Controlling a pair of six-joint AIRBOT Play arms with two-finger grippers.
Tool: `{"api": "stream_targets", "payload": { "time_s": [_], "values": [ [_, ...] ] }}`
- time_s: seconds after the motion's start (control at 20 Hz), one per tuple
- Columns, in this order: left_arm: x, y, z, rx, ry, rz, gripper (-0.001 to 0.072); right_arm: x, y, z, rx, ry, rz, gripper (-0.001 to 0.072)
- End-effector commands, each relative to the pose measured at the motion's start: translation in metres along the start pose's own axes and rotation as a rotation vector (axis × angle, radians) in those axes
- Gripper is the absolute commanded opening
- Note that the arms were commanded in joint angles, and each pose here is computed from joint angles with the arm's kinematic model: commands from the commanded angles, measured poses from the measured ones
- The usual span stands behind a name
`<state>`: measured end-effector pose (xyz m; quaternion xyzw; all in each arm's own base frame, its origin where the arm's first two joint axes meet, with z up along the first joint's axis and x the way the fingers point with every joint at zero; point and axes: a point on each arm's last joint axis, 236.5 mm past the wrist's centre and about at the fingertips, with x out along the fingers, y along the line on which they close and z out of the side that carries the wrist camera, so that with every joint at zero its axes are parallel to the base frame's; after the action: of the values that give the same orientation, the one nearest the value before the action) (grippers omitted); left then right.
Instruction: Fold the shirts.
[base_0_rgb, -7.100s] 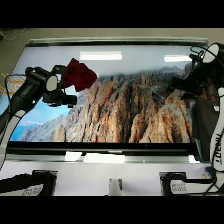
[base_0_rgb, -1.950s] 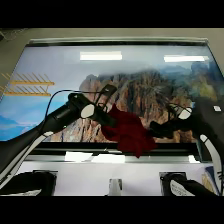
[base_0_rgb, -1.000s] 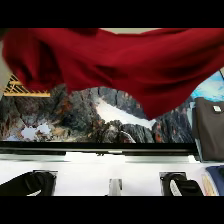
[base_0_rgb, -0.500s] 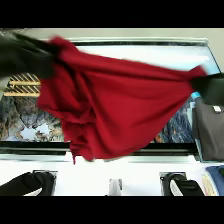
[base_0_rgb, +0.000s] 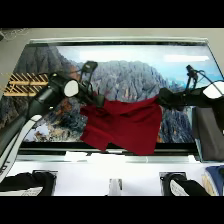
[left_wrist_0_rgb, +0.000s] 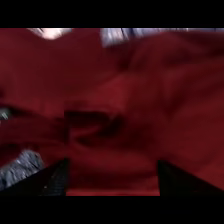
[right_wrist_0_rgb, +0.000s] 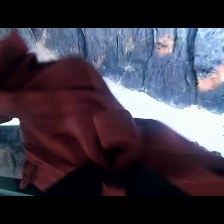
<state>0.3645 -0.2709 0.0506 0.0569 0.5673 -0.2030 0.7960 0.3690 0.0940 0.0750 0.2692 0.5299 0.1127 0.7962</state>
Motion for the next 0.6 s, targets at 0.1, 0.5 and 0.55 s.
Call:
{"api": "stream_targets", "payload": {
  "time_s": [0.1, 0.5, 0.55],
  "values": [
    [-0.034, 0.097, -0.054, 0.099, 0.254, 0.229, 0.0647, -0.008, -0.06, -0.016, -0.171, 0.088, -0.247, 0.0614],
    [0.028, 0.113, -0.154, -0.224, 0.361, -0.011, 0.0647, 0.022, -0.116, -0.149, -0.048, 0.492, -0.294, 0.0614],
    [0.039, 0.105, -0.157, -0.248, 0.357, -0.048, 0.0647, 0.024, -0.114, -0.165, -0.021, 0.541, -0.269, 0.0626]
  ]
}}
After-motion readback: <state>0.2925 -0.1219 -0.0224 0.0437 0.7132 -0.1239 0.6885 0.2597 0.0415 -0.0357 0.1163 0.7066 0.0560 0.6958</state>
